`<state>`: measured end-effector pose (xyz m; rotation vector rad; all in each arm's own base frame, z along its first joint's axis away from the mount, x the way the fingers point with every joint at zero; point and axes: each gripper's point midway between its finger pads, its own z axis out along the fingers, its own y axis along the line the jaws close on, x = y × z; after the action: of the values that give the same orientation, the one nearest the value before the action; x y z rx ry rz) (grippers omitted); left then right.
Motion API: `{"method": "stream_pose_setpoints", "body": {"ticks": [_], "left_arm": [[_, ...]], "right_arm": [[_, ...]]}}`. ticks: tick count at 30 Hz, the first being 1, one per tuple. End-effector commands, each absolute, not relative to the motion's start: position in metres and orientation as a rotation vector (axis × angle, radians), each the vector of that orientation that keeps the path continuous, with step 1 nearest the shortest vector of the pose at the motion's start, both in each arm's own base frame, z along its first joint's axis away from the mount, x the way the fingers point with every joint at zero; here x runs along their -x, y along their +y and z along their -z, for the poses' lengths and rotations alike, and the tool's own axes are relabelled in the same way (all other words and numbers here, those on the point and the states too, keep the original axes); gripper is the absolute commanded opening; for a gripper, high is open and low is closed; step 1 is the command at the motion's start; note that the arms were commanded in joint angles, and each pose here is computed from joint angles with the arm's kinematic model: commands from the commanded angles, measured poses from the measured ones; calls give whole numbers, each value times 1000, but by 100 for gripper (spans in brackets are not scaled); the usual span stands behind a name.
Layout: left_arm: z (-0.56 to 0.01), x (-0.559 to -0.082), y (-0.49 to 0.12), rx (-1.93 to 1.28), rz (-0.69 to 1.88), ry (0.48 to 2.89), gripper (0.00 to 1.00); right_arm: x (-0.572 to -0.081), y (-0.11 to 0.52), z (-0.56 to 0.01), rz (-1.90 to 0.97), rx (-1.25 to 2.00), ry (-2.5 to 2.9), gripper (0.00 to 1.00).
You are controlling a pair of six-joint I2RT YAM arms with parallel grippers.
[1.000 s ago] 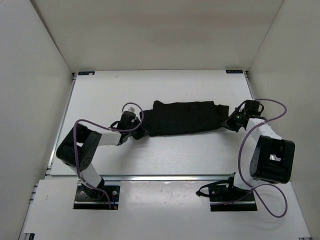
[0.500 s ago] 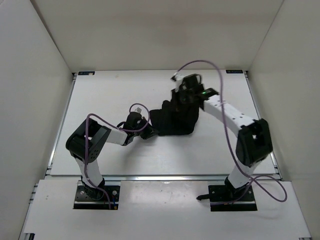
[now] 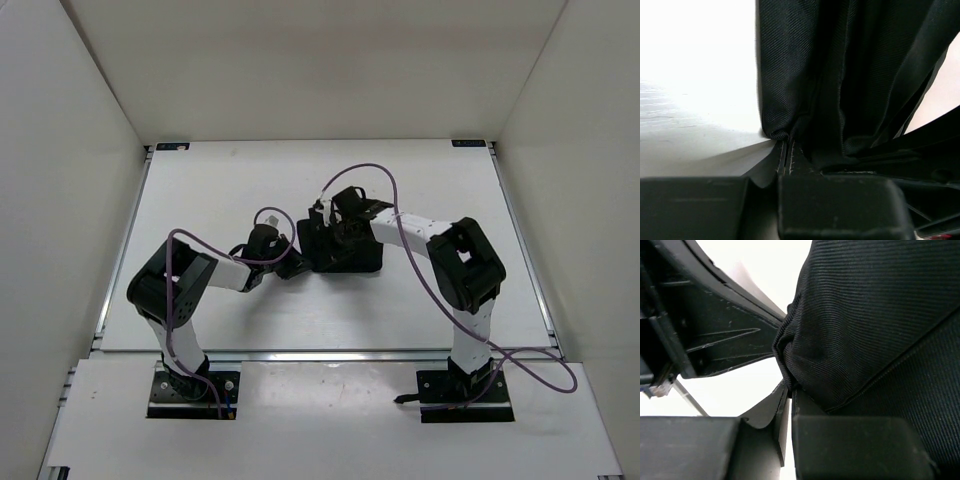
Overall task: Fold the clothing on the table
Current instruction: Fold the skirt
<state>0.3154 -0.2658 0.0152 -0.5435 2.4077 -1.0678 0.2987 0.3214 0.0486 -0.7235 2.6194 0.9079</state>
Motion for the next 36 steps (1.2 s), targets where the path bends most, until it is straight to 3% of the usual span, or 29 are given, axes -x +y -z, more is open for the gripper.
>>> {"method": "stream_pose_setpoints", "body": {"ticks": [1, 2, 4, 7, 9, 10, 13, 16, 21, 24, 31, 36], "left_arm": [[-3, -299, -250, 546, 1002, 2472, 0], [-1, -299, -249, 550, 990, 2473, 0], [-8, -298, -251, 530, 1011, 2463, 7], [-17, -299, -251, 506, 1057, 2439, 15], [-32, -301, -258, 470, 1122, 2422, 36], [-40, -303, -257, 460, 1123, 2415, 44], [-64, -306, -251, 481, 1105, 2356, 55], [-81, -301, -234, 540, 1118, 2305, 66], [-100, -291, -197, 570, 1089, 2251, 68], [-115, -274, -181, 475, 1112, 2275, 99], [-131, -254, -151, 263, 930, 2408, 98], [-133, -229, -164, 120, 973, 2459, 99]], "right_arm": [[-315, 336, -74, -990, 745, 2505, 1], [-315, 342, -85, -1022, 760, 2469, 5], [-325, 341, -102, -1039, 748, 2396, 21], [-333, 337, -139, -1032, 700, 2271, 26], [-336, 330, -168, -1030, 651, 2151, 41], [-335, 324, -189, -1049, 617, 2063, 43], [-333, 300, -246, -1024, 501, 1836, 51], [-336, 262, -282, -956, 361, 1741, 50], [-326, 211, -294, -918, 244, 1706, 51], [-319, 185, -280, -863, 178, 1753, 50], [-297, 164, -259, -854, 147, 1804, 51], [-289, 156, -240, -793, 180, 1894, 53]]}}
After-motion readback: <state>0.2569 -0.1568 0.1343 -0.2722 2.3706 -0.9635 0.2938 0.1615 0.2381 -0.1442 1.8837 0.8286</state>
